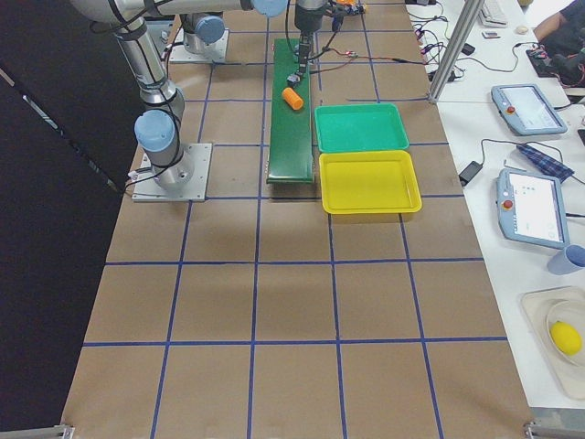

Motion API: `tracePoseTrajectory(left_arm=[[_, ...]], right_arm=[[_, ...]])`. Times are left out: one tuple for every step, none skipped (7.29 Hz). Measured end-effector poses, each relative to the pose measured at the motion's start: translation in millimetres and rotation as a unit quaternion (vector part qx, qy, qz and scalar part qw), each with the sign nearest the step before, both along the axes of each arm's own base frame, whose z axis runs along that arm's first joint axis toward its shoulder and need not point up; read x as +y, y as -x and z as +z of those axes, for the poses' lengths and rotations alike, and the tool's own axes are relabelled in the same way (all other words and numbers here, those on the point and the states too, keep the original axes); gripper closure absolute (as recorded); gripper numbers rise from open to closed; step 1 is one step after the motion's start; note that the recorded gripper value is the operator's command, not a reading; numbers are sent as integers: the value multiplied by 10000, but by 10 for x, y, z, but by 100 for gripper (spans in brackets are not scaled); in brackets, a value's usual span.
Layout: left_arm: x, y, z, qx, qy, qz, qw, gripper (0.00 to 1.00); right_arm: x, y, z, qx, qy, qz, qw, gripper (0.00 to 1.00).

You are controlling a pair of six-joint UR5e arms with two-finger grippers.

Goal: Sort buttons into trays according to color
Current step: 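Grasp an orange cylinder with the left gripper while the right arm advances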

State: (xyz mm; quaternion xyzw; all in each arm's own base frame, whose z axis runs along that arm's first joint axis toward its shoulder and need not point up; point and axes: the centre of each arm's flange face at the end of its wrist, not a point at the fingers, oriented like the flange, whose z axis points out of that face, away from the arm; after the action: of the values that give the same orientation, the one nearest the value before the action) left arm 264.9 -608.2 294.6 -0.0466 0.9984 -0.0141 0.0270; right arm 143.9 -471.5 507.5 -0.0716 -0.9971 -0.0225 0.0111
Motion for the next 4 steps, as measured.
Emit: tracePoseTrajectory(left_arm=[[-163,-356,-126,-66,67,-180,9998,0],[-310,-598,-293,-114,126,-320,9993,0],[-402,-717,-462,-99,139,-376,9991,0],[-456,-755,-596,-19,171,-388,9991,0]], right_arm=[[-1,3,-1,0,-4,-1,10000,0],[-6,3,11,16,43,-6,10000,0],[-26,-1,-25,50,83,-31,9999,0],[-36,-18,-146,68,11,-128,9999,0]])
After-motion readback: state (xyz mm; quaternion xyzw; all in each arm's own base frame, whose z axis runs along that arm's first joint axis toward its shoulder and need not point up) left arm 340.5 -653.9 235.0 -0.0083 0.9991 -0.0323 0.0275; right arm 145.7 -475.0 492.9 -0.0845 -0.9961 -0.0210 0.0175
